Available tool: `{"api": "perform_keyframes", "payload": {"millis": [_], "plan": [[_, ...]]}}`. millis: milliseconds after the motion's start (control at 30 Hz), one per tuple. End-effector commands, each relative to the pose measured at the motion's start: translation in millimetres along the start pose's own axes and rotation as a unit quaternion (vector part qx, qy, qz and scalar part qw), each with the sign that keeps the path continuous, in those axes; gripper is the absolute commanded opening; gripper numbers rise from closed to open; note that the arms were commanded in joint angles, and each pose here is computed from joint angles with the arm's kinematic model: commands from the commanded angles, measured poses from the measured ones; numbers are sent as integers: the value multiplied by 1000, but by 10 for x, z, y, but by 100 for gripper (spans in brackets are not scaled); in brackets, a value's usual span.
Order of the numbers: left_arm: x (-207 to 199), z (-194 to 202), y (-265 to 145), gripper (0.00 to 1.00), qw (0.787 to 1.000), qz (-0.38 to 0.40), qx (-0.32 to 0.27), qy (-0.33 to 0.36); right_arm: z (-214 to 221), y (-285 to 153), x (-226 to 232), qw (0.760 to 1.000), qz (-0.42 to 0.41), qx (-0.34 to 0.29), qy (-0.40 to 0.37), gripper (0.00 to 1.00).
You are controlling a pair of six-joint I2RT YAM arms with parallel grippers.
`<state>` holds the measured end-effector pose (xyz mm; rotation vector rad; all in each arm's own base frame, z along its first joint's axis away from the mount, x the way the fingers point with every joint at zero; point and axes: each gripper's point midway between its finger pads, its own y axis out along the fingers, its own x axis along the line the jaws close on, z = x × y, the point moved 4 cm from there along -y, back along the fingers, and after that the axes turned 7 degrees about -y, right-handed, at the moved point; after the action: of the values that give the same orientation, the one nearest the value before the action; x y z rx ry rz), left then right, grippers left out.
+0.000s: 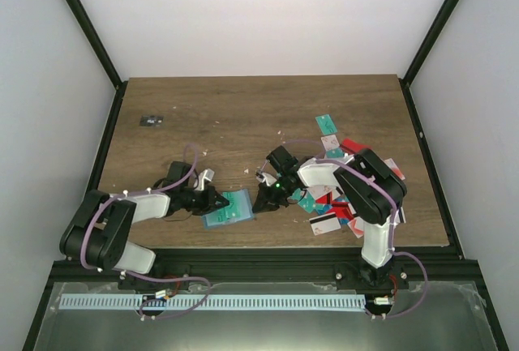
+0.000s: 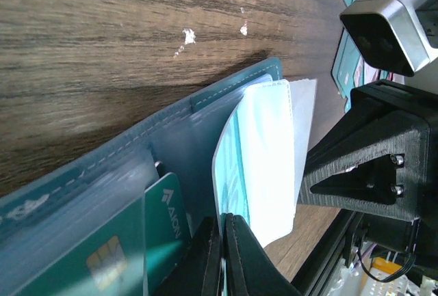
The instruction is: Put the credit cards into the card holder
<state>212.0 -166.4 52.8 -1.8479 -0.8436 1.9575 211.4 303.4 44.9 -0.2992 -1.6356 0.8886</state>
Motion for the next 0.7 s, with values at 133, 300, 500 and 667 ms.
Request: {"api": "perform_keyframes", "payload": {"millis": [133, 300, 500, 667], "plan": [[72, 34, 82, 4, 1000, 13, 4, -13, 152, 201, -304, 997, 57, 32, 41, 1], [59, 47, 115, 4, 1000, 22, 10, -7, 121, 215, -323, 997, 66, 35, 37, 1], [51, 61, 144, 4, 1000, 26, 18, 0, 77, 219, -327, 996, 73, 38, 32, 1], [133, 72, 153, 4, 1000, -4, 23, 6, 37, 186, -348, 995, 95, 38, 23, 1]]}}
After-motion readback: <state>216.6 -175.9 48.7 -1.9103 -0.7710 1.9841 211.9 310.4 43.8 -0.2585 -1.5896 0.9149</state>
